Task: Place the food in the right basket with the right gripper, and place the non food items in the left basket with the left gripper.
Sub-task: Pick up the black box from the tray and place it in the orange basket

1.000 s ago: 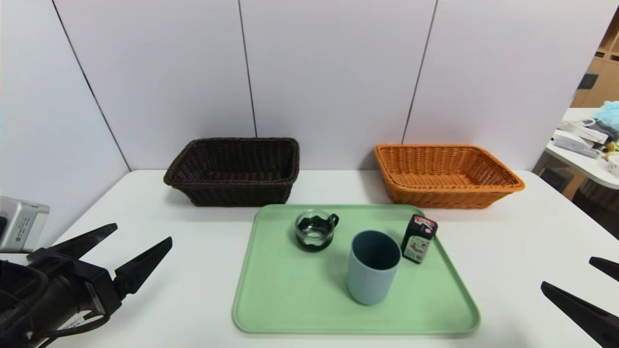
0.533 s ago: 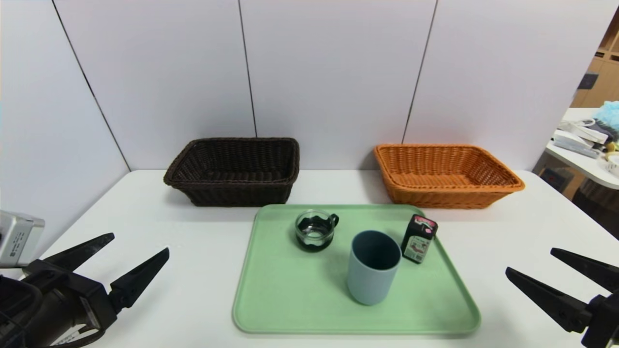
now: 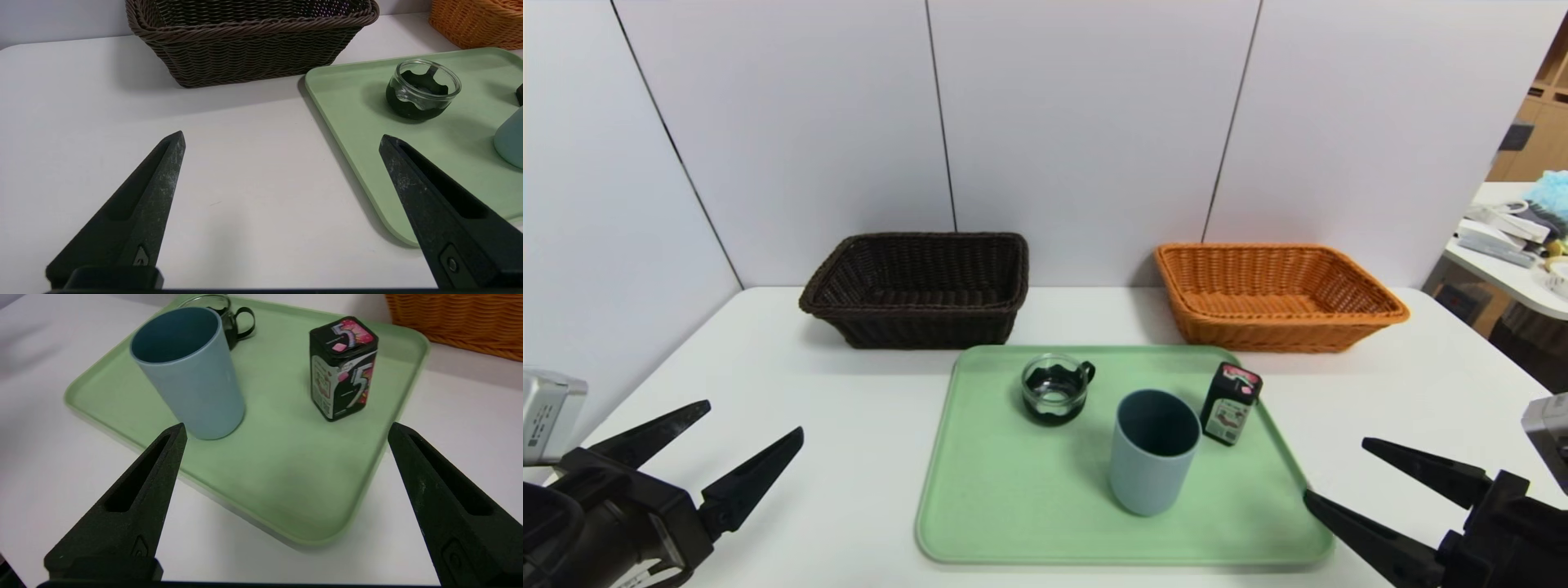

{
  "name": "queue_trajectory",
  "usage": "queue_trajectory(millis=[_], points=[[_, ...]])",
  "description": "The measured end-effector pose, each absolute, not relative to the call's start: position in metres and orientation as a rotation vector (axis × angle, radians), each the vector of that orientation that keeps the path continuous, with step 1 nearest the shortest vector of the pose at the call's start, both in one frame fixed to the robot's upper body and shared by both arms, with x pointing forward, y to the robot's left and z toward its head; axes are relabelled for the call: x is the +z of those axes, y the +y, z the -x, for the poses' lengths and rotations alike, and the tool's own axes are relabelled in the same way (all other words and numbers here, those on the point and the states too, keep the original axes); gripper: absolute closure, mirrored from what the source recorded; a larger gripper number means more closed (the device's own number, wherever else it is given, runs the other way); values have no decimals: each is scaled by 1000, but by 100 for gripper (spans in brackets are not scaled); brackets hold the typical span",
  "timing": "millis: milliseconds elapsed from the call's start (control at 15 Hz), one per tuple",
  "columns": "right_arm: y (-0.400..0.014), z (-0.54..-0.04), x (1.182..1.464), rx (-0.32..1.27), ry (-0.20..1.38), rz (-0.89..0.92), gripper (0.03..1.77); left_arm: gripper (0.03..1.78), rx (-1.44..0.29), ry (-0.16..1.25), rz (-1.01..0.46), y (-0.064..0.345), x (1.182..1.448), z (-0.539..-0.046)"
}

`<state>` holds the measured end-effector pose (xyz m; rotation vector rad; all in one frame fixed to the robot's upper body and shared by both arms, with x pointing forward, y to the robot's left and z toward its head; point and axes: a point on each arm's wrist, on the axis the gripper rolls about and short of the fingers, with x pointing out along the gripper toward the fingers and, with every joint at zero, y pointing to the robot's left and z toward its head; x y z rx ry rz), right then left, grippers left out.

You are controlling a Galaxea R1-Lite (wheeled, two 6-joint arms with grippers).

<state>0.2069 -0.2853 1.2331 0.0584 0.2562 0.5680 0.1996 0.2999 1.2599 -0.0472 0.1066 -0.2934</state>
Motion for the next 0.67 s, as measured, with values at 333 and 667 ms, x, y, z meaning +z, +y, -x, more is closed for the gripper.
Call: queue_trajectory(millis=[333,667], points=[[-280,-220,1222,574,285,-56,10,12,-293,106,48,301,1257,-195],[-271,-246,1214,559,244,-35,10,12,-293,106,50,302,1256,-193]])
